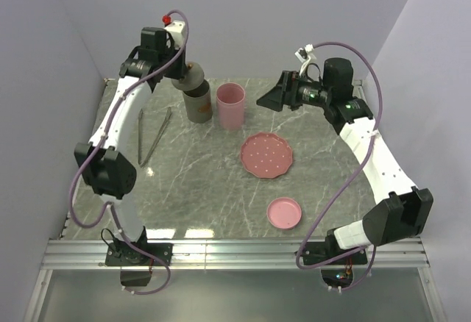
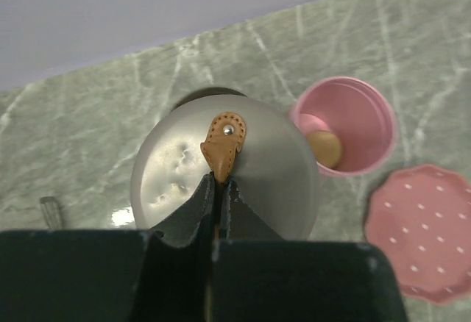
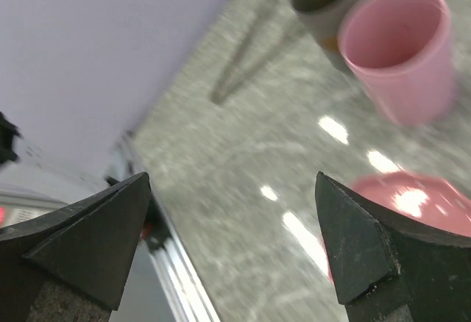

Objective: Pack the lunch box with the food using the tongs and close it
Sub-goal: Put the lid back on the lunch box

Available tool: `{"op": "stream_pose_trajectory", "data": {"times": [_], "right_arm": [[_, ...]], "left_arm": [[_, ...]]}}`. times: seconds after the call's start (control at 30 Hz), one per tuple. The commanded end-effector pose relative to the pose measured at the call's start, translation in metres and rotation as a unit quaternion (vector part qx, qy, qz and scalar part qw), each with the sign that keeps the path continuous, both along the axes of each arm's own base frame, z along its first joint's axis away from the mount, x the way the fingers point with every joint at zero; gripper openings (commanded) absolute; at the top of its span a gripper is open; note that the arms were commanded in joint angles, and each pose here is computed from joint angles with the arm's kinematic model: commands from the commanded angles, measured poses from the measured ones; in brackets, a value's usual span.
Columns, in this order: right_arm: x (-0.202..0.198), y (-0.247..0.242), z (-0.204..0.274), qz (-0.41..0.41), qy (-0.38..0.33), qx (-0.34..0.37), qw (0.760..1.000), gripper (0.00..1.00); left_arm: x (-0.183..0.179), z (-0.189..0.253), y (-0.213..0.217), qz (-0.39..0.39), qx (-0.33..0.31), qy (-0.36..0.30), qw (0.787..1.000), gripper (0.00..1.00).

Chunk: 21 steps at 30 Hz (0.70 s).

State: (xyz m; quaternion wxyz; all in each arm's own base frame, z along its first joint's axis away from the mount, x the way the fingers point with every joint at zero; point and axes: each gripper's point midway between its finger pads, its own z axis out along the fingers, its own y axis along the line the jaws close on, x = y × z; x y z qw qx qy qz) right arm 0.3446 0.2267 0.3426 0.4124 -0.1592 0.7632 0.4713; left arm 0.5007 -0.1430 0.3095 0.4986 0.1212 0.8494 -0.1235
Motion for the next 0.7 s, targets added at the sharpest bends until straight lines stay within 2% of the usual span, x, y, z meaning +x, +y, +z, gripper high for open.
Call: {"op": "stream_pose_trajectory", "data": {"times": [0.0,0.23,0.67], "right_arm": [[-0.011,-0.022,-0.006,-0.008,-0.031,-0.067,0.997,1.00],[-0.015,-0.042,-0.002,-0.036,-0.066,-0.096,0.992,1.00],[-0.019,-0.047,-0.008,-0.030,-0.062,-0.098,0.993,1.00]], "left_arm": [[0.017,0.013,0.016,0.017,0.059,-0.024,0.998,0.00],[0.041,-0.038,0.005,0.004,0.054,0.015,0.998,0.00],[0.059,-0.067,-0.006,-0.008,0.040,0.030,0.999,0.01]]}}
